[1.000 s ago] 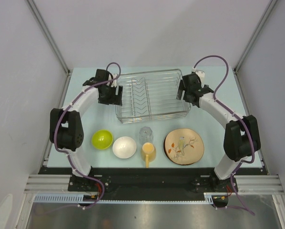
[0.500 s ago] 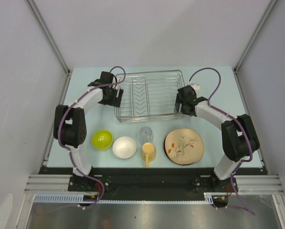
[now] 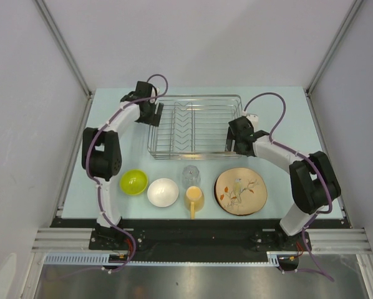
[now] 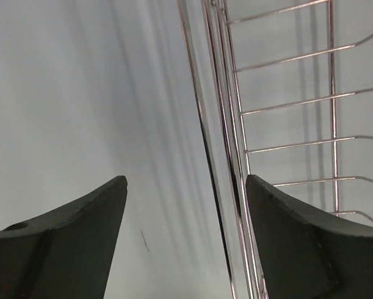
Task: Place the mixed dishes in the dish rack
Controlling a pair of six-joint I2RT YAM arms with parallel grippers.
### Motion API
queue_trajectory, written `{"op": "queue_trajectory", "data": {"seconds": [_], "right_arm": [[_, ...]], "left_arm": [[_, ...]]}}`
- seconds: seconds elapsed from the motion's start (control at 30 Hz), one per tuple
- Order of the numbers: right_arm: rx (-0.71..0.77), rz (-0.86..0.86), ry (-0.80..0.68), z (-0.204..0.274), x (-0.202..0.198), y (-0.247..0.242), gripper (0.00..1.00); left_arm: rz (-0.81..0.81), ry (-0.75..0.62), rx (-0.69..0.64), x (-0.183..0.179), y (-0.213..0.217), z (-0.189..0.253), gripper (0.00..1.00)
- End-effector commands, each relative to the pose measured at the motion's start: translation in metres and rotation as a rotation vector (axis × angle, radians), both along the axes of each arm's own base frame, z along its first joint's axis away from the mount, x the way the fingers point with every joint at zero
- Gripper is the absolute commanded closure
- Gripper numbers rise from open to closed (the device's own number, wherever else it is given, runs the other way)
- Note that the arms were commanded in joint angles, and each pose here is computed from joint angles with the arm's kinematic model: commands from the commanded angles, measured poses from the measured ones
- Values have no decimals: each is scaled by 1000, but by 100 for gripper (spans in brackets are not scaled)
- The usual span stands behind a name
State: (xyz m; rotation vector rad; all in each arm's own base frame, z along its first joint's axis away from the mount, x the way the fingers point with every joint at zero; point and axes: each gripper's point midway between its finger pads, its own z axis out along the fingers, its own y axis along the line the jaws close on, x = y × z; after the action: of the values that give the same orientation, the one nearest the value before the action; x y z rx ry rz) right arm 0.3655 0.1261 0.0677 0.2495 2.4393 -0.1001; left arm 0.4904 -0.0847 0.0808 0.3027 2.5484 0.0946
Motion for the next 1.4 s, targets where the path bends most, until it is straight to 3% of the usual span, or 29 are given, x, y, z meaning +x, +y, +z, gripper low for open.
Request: {"op": "queue_trajectory", "data": {"seconds": [0.0, 0.13, 0.3, 0.33, 0.4, 0.47, 0.5, 0.53, 0.73, 0.93, 1.37], "right_arm": [[8, -5, -104, 39, 22, 5, 0], [13, 7, -161, 72, 36, 8, 0], [27, 9, -221, 103, 37, 3, 0], [26, 3, -220, 105, 35, -1, 0], [36, -1, -231, 110, 28, -6, 0], [48, -5, -240, 115, 24, -12, 0], [45, -7, -234, 112, 20, -16, 0], [56, -9, -255, 120, 17, -17, 0], [79, -5, -258, 122, 2, -23, 0], [99, 2, -273, 131, -8, -23, 0], [110, -2, -301, 145, -28, -34, 0]], "left_arm": [[-2, -101, -6, 22, -1, 46, 18], [-24, -186, -48, 19, -5, 110, 15], [-102, -256, -64, -33, 0, 179, 9], [-120, -204, -47, -51, 5, 165, 6], [-187, -228, -61, -85, 14, 184, 0], [-247, -114, -115, -130, 26, 154, 0], [-298, -141, -119, -152, 30, 163, 0], [-328, -50, -156, -179, 30, 137, 0], [-316, 67, -150, -259, 61, 88, 0], [-335, 130, -174, -273, 58, 46, 0], [-274, 224, -181, -248, 84, -22, 0]]}}
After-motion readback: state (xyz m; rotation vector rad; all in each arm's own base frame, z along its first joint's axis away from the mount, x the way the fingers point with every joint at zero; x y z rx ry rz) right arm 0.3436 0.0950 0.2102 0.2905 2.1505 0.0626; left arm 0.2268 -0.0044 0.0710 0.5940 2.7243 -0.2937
